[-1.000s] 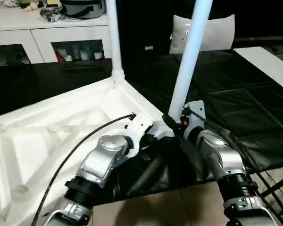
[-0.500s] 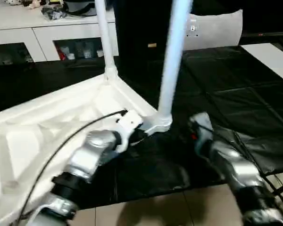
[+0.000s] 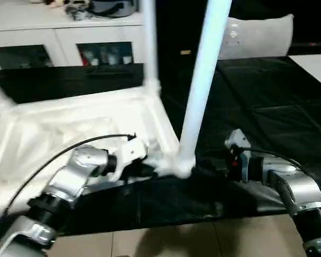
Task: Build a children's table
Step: Rotate leg to tighten
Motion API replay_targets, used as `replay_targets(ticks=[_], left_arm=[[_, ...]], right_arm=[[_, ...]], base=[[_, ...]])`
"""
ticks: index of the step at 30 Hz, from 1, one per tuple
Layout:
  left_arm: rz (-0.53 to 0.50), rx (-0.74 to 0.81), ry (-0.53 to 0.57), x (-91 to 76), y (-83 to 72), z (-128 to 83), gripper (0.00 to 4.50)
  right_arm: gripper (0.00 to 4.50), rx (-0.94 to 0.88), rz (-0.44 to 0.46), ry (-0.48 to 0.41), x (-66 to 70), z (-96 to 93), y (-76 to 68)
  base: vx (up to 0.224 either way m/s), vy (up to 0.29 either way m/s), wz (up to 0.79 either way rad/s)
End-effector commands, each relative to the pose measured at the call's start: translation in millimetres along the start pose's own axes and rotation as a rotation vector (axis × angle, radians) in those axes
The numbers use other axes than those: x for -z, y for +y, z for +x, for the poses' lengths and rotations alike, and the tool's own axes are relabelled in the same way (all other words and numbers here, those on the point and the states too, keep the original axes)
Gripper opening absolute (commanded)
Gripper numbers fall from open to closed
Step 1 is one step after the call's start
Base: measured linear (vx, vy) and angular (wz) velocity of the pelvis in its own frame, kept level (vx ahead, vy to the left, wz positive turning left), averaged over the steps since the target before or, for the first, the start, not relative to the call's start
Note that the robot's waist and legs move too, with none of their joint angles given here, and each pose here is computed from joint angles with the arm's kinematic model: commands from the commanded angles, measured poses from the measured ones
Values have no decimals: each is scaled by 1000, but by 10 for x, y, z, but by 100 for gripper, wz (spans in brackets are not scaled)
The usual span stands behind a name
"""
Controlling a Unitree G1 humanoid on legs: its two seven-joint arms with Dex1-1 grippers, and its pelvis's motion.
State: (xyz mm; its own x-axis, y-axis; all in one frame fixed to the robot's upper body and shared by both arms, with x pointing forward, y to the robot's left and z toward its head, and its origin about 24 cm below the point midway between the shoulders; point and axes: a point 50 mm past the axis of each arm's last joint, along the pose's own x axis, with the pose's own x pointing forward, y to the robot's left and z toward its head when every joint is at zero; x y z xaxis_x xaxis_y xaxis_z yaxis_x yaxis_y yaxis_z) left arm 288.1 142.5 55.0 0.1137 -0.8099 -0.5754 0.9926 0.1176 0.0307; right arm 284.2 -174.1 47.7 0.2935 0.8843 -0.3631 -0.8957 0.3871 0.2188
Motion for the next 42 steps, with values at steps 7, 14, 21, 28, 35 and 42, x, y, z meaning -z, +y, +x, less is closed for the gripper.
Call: replay_targets(ticks=[7,14,21,28,35,42], left_arm=[[28,118,13,-2,-110,94,0],[26,130,4,-9,-122,129,0],[24,121,5,2,-109,123,0],[17,114,1,28,-140,128,0],[-69,-60,-56,-25,-86,261,0],[-233,-259,-191,-270,-28,509,0]], right_arm=[[367,-125,0,-19,-91,103,75],[319,-168,19,-41,-103,136,110],[264,-166,26,-47,-84,148,108],[247,-172,27,-44,-45,189,149],[241,-53,45,-78,37,315,192],[238,260,133,-117,104,531,43]], base=[[0,0,0],[0,0,0],[0,0,0],[0,0,0],[0,0,0],[0,0,0]])
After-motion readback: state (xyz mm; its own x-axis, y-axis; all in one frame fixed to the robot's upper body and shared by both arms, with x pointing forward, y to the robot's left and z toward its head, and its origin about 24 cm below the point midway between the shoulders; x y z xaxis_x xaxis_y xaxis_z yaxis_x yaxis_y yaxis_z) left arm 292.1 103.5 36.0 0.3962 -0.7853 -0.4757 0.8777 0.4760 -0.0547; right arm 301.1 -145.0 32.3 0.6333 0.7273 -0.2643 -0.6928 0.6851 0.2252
